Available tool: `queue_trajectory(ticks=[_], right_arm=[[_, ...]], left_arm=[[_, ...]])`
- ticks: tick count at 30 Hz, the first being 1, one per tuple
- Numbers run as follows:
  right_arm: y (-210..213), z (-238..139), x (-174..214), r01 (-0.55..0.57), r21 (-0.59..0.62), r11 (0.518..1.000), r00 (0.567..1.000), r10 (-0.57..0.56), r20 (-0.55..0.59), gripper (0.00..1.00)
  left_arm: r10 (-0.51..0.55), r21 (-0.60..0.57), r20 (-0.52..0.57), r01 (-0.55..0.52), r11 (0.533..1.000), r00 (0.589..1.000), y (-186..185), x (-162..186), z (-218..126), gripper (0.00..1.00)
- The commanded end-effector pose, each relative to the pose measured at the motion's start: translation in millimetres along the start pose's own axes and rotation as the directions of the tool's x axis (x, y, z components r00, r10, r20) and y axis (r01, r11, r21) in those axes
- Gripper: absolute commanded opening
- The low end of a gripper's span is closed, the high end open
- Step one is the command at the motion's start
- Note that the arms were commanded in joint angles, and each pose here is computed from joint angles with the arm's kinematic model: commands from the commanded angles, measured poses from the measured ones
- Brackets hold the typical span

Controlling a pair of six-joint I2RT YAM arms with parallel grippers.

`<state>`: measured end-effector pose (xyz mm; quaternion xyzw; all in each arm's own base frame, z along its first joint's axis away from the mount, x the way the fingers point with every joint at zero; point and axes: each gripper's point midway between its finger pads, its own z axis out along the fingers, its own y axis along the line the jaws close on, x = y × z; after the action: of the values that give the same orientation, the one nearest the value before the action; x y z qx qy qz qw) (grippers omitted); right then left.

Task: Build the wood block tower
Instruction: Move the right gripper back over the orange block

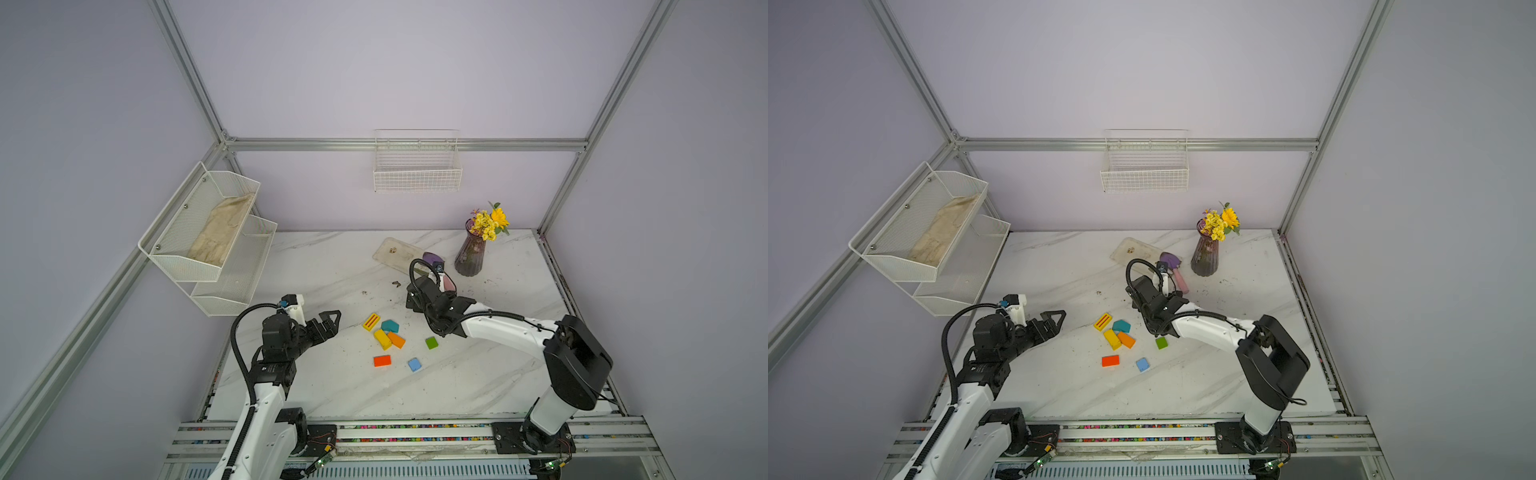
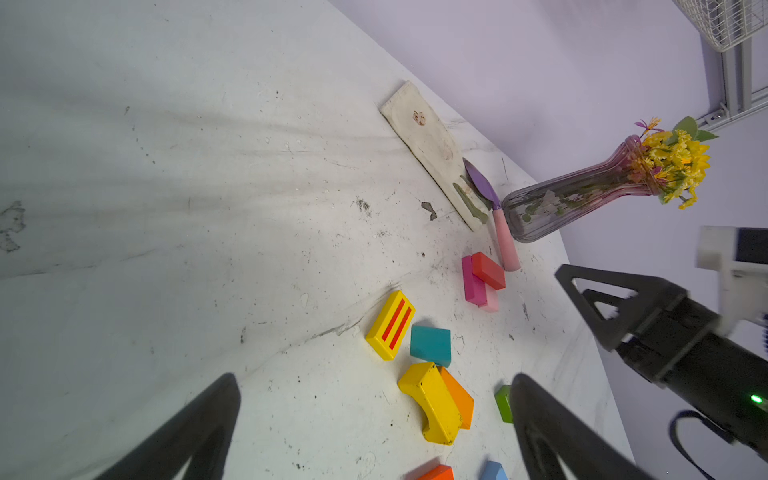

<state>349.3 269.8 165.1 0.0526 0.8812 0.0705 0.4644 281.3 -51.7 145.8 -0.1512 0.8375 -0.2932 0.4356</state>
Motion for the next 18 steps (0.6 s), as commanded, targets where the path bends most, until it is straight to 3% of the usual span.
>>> queue_trajectory(ticks=[1, 4, 12, 18], right_arm=[[9.7, -43.1, -10.7, 0.049, -0.027, 0.998, 0.997, -0.047, 0.065, 0.97], [19.9, -63.7, 7.6, 0.059, -0.102, 0.993, 0.998, -0.055, 0.042, 0.97], [16.0, -68.1, 91.6, 0.056, -0.161, 0.985, 0.994, -0.071, -0.084, 0.95], [53.5, -69.8, 128.5, 0.08, -0.244, 0.967, 0.985, -0.114, -0.129, 0.88]], left_arm=[[-0.012, -0.01, 0.005, 0.012, 1.0, 1.0, 5.3, 4.1, -1.5, 1.0], [-0.012, -0.011, 0.005, 0.012, 1.0, 1.0, 5.1, 5.2, -3.4, 1.0], [0.002, 0.006, 0.033, -0.002, 1.0, 0.999, 2.5, 5.3, -8.1, 1.0], [0.005, 0.002, 0.048, -0.005, 1.0, 0.999, 2.9, 4.6, -10.8, 1.0]])
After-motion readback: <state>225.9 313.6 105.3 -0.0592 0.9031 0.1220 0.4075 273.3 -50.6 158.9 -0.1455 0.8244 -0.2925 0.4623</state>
